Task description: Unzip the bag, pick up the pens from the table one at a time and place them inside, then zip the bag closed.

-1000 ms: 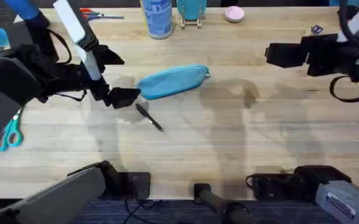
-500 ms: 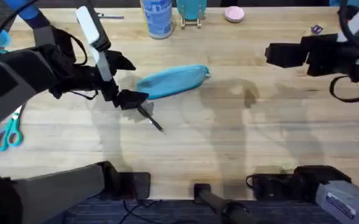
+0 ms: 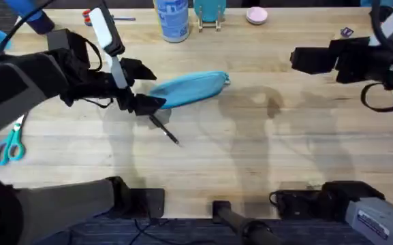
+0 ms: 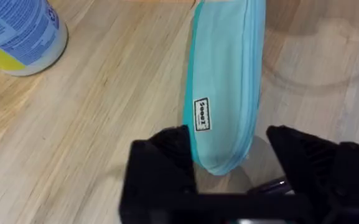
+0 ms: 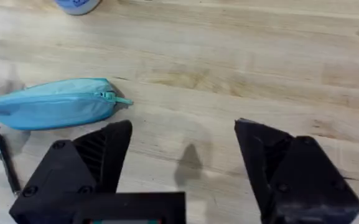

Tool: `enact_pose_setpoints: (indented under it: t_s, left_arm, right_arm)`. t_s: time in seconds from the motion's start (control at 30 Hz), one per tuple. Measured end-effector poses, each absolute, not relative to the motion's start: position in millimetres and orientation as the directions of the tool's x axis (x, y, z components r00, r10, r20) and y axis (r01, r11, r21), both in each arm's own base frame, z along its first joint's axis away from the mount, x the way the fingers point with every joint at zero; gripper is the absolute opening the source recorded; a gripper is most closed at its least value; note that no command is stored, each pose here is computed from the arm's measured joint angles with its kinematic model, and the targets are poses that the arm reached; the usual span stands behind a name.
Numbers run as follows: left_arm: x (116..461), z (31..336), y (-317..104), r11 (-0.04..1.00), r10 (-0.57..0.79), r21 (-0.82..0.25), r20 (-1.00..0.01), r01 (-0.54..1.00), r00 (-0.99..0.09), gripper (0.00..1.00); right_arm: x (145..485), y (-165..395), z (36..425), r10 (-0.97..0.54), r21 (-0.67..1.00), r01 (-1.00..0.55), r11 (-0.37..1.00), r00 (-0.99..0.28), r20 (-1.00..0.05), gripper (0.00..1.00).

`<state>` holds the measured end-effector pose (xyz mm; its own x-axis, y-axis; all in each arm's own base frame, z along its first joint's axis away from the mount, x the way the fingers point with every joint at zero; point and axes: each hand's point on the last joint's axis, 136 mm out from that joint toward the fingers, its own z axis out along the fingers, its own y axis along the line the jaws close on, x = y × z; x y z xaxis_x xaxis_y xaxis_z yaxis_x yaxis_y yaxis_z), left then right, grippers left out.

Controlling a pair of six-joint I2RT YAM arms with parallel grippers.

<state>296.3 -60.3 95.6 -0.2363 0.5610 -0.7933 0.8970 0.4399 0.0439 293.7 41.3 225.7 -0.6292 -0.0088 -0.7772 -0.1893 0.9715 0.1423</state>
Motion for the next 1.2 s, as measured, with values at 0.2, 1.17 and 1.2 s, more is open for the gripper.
enact_pose_setpoints:
  t_s: [0.2,1.17,1.2]
  left_arm:
    - [296.2,96.5,-61.2,0.438,0.556,0.043,-0.798,0.898,-0.233,0.174]
    - [295.8,96.5,-62.0,0.434,0.558,0.044,-0.797,0.9,-0.229,0.043]
    - [295.8,96.5,-62.0,0.433,0.558,0.045,-0.797,0.9,-0.229,0.043]
  right_arm:
    - [293.7,41.3,225.7,-0.009,0.142,-0.189,0.972,-0.629,-0.777,0.996]
    - [323.9,39.4,254.4,-0.004,0.145,-0.232,0.962,-0.543,-0.84,0.996]
    - [328.9,41.2,256.3,-0.005,0.154,-0.245,0.957,-0.546,-0.838,0.995]
